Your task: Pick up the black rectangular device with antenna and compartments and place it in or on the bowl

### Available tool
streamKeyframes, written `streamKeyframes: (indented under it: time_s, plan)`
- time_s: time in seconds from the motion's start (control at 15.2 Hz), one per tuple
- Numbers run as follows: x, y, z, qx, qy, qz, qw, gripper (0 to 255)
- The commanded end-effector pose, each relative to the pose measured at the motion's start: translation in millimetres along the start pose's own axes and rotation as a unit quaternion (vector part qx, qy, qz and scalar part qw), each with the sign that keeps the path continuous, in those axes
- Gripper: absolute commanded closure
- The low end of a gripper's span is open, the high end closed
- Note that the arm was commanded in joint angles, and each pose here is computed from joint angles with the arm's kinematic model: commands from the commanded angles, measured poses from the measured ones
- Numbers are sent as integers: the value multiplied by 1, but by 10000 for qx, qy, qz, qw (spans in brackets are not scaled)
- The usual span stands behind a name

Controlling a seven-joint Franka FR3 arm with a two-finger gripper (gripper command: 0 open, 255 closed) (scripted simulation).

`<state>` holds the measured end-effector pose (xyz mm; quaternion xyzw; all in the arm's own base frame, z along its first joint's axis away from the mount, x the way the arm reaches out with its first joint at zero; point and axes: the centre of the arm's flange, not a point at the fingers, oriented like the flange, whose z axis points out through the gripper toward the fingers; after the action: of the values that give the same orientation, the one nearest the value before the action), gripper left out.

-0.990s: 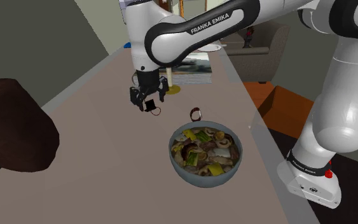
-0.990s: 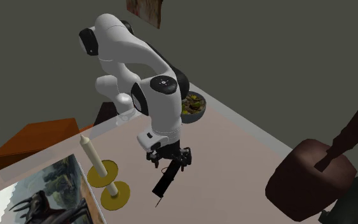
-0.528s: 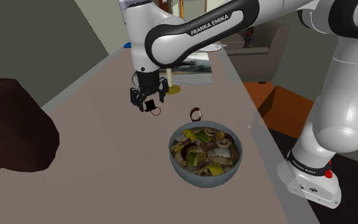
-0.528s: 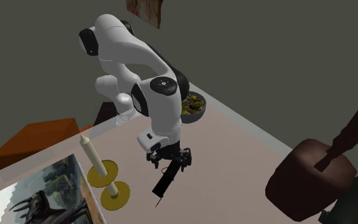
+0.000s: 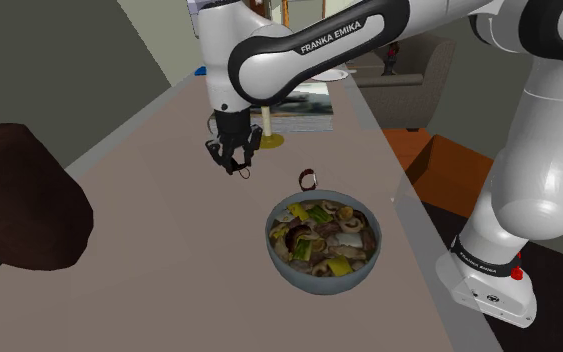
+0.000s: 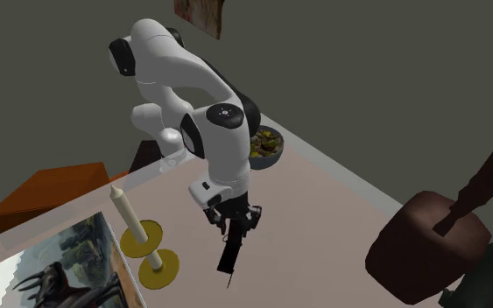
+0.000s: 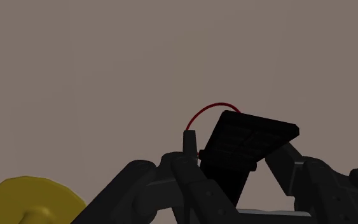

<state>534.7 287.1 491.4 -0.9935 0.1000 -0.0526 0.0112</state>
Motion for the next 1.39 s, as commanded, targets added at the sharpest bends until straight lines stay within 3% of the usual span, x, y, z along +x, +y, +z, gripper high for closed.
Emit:
streamKeyframes:
  time_s: [0.0,1.32]
  plan:
    - [-1,1,4,-28,-41,4,10000,255]
    - [11,-3,-96,-28,-41,4,10000,255]
